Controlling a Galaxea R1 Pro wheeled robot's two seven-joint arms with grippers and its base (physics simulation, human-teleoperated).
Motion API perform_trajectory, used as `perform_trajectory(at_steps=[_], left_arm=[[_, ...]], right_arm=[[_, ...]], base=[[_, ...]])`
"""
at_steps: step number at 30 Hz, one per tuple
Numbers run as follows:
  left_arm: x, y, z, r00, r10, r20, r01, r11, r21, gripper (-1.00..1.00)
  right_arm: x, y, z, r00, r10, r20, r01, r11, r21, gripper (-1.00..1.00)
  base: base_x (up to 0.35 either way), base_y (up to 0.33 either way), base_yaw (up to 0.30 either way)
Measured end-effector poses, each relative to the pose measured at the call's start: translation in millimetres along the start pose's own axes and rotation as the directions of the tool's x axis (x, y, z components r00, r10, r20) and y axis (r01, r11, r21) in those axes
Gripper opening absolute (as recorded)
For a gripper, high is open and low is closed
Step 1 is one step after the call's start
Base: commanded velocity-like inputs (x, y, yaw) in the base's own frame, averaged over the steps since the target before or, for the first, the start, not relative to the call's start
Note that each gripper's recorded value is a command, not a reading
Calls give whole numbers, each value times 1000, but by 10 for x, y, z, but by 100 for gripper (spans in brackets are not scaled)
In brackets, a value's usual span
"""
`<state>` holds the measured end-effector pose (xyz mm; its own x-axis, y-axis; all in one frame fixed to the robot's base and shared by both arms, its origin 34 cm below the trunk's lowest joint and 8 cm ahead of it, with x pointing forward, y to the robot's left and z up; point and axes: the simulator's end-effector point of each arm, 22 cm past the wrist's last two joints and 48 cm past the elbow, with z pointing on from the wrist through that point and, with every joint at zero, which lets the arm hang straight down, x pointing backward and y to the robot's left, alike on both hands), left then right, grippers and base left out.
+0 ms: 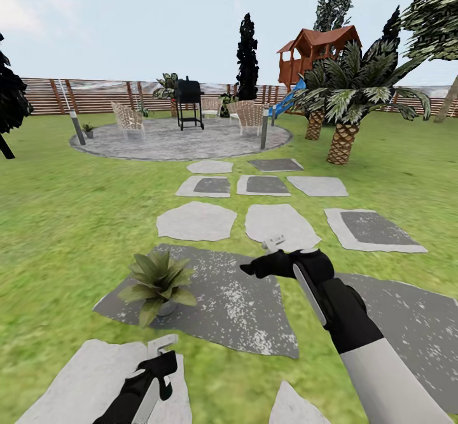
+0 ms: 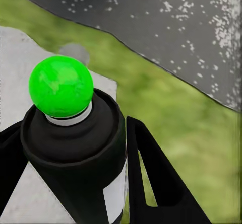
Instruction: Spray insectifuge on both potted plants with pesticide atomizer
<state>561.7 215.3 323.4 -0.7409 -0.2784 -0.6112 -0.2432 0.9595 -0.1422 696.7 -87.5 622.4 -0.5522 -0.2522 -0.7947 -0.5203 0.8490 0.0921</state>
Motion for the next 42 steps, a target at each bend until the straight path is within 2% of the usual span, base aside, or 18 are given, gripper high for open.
perform_trajectory(at_steps=[3,7,8,12,13,14,24,29,32,34,36,37,38,40,41,42], left_arm=[[-40,55,6,1000,-8,16,9,1000,-21,-100],[-215,75,-1,995,-16,103,20,999,-31,-100],[-91,100,22,997,-9,76,12,999,-39,-100],[-77,115,24,997,-11,71,14,999,-41,-100],[-15,172,63,993,-111,42,113,993,-47,-100],[-8,173,64,993,-114,39,116,992,-48,-100],[1,207,77,994,-106,35,108,993,-53,-100],[-72,172,66,993,-99,56,102,994,-45,-100],[-214,163,48,988,-106,111,111,993,-46,-100],[-473,216,-22,979,-117,167,131,989,-76,-100],[-694,415,-159,968,-124,216,162,973,-165,-100],[-706,464,-221,968,-121,220,167,965,-204,-100],[-711,365,-272,971,-95,222,143,967,-213,-100],[-704,270,-293,973,-78,219,125,970,-208,-100],[-696,255,-294,973,-79,216,125,970,-207,-100],[-626,218,-280,977,-99,186,136,971,-196,-100]], right_arm=[[-45,15,-24,1000,-6,11,6,1000,-1,100],[-58,-10,-46,1000,-12,15,12,1000,5,100],[-62,-16,-61,1000,-13,15,13,1000,6,100],[-52,-1,-44,1000,-10,13,10,1000,2,100],[-71,-325,-109,999,23,24,-25,995,101,100],[-72,-328,-110,999,29,25,-31,994,100,100],[-90,-342,-128,999,28,31,-31,994,101,100],[-95,-315,-120,999,27,31,-30,995,97,100],[-96,-296,-113,999,27,30,-30,995,94,100],[-94,-304,-119,999,28,30,-30,995,94,100],[-88,-316,-121,999,29,29,-32,995,95,100],[-85,-316,-120,999,30,28,-32,995,94,100],[-72,-316,-111,999,31,25,-33,995,94,100],[-66,-321,-109,999,32,23,-34,995,94,100],[-65,-322,-109,999,32,23,-34,995,94,100],[-63,-324,-108,999,32,23,-34,995,95,100]], base=[[0,0,0],[27,1,0],[34,0,0],[10,0,0],[0,0,0],[0,0,0],[0,0,0],[0,0,0],[0,0,0],[0,0,0],[0,0,0],[0,0,0],[0,0,0],[0,0,0],[0,0,0],[0,0,0]])
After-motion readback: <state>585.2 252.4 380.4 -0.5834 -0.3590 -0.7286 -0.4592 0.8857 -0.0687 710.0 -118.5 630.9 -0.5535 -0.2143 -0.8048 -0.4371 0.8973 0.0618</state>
